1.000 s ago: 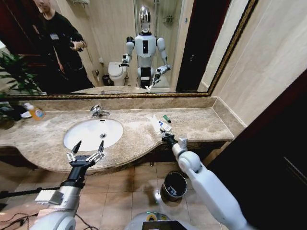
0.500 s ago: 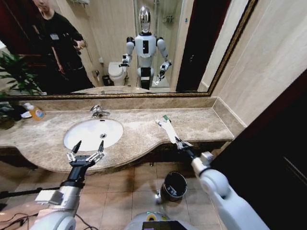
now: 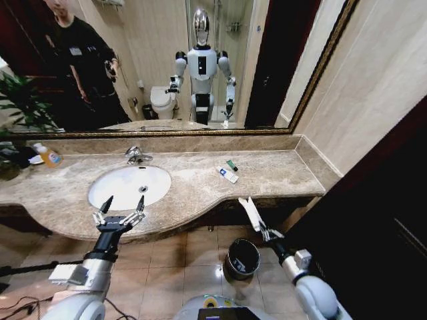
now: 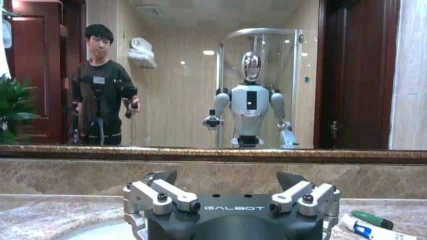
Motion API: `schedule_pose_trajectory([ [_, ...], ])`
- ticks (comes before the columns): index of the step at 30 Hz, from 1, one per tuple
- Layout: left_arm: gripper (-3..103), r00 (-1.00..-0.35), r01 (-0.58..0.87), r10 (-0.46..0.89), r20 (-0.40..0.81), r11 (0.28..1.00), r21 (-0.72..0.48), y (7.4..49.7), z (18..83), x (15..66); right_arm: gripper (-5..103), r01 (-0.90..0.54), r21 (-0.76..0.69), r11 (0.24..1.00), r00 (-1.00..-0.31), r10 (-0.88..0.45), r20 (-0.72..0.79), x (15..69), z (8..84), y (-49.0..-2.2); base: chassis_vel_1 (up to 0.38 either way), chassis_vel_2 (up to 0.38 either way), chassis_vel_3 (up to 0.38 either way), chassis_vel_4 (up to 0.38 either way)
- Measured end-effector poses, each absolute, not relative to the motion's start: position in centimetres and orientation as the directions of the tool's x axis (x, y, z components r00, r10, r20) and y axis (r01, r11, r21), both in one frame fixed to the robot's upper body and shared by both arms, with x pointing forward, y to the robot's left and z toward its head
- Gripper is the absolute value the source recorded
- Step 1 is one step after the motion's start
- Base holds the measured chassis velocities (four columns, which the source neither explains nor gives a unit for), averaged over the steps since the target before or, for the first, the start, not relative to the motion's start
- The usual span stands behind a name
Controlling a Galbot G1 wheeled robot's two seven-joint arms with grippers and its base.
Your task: Pick up the trash from the sink and place it in the trash bin.
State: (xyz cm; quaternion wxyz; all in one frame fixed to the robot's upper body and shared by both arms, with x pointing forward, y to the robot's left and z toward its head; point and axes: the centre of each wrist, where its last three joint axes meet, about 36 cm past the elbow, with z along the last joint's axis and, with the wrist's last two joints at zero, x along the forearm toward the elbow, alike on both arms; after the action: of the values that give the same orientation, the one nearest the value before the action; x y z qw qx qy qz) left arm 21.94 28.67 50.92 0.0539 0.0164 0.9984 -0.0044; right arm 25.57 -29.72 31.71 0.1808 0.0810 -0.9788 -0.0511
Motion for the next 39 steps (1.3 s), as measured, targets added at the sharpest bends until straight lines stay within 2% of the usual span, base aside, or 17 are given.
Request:
schedule_pose_trajectory([
  [22,100,-0.994,0.033,0.032,-0.108,0.999,-0.007,28.7,50.9,21.9,0,0.010,-0.005,1.000,-0.808,0.011,0.589,27.6,13.3,-29.4,0.000,0.000,0.000,0.000],
  [32,100,-0.994,0.033,0.032,-0.108,0.999,-0.007,28.7,50.9,21.9,0,0.035,-0.015,0.999,-0.778,0.037,0.627,27.8,10.7,-28.7,0.000,0.000,0.000,0.000],
  [33,100,-0.994,0.033,0.032,-0.108,0.999,-0.007,28.7,50.9,21.9,5,0.038,-0.018,0.999,-0.777,0.041,0.628,27.9,10.6,-28.6,0.000,0.000,0.000,0.000],
  [34,100,-0.994,0.033,0.032,-0.108,0.999,-0.007,28.7,50.9,21.9,5,0.040,-0.019,0.999,-0.777,0.044,0.627,28.0,10.6,-28.6,0.000,0.000,0.000,0.000],
  [35,100,-0.994,0.033,0.032,-0.108,0.999,-0.007,28.7,50.9,21.9,16,0.046,-0.022,0.999,-0.779,0.050,0.625,28.2,10.6,-28.5,0.000,0.000,0.000,0.000],
  [37,100,-0.994,0.033,0.032,-0.108,0.999,-0.007,28.7,50.9,21.9,16,0.049,-0.023,0.999,-0.781,0.053,0.623,28.3,10.6,-28.5,0.000,0.000,0.000,0.000],
  [39,100,-0.994,0.033,0.032,-0.108,0.999,-0.007,28.7,50.9,21.9,27,0.051,-0.025,0.998,-0.783,0.056,0.620,28.4,10.7,-28.5,0.000,0.000,0.000,0.000],
])
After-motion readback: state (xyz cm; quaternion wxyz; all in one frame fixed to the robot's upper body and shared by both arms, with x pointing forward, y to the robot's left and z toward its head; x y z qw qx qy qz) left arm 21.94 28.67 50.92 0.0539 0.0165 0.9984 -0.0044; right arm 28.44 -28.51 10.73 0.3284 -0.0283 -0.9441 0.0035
